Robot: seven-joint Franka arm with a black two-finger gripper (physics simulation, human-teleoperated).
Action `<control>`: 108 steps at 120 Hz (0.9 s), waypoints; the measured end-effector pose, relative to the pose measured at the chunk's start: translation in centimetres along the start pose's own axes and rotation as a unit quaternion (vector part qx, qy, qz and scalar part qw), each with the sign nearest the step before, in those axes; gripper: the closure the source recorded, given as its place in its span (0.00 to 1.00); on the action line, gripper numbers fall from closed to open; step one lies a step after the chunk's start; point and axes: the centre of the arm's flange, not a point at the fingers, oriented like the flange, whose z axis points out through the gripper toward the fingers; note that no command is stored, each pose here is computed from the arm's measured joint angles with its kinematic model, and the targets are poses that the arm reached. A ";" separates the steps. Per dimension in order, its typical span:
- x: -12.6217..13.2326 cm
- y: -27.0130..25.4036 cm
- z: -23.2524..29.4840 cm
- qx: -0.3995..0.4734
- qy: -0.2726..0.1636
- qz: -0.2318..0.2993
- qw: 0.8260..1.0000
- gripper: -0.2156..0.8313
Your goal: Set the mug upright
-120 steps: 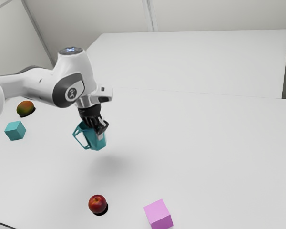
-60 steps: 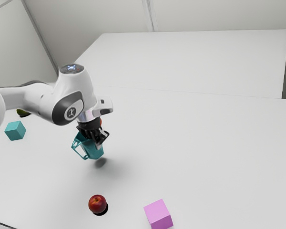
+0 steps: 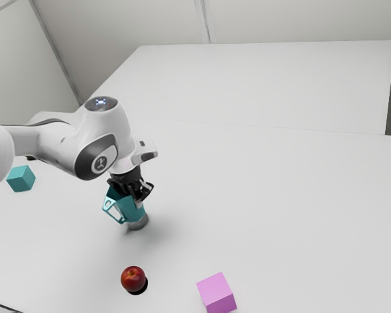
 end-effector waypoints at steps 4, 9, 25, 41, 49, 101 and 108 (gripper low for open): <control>0.0 0.0 0.2 0.000 -0.001 -0.003 1.000 0.95; 0.1 0.1 0.5 0.000 -0.003 -0.006 1.000 0.95; 0.2 0.1 1.2 -0.001 -0.007 -0.016 1.000 0.95; 0.3 0.0 1.8 -0.001 -0.010 -0.026 1.000 0.95; 0.3 0.0 2.0 -0.001 -0.011 -0.029 0.999 0.95; 0.5 0.0 2.2 -0.007 -0.007 -0.045 0.999 0.74; 0.5 0.0 1.8 -0.008 -0.003 -0.045 0.999 0.66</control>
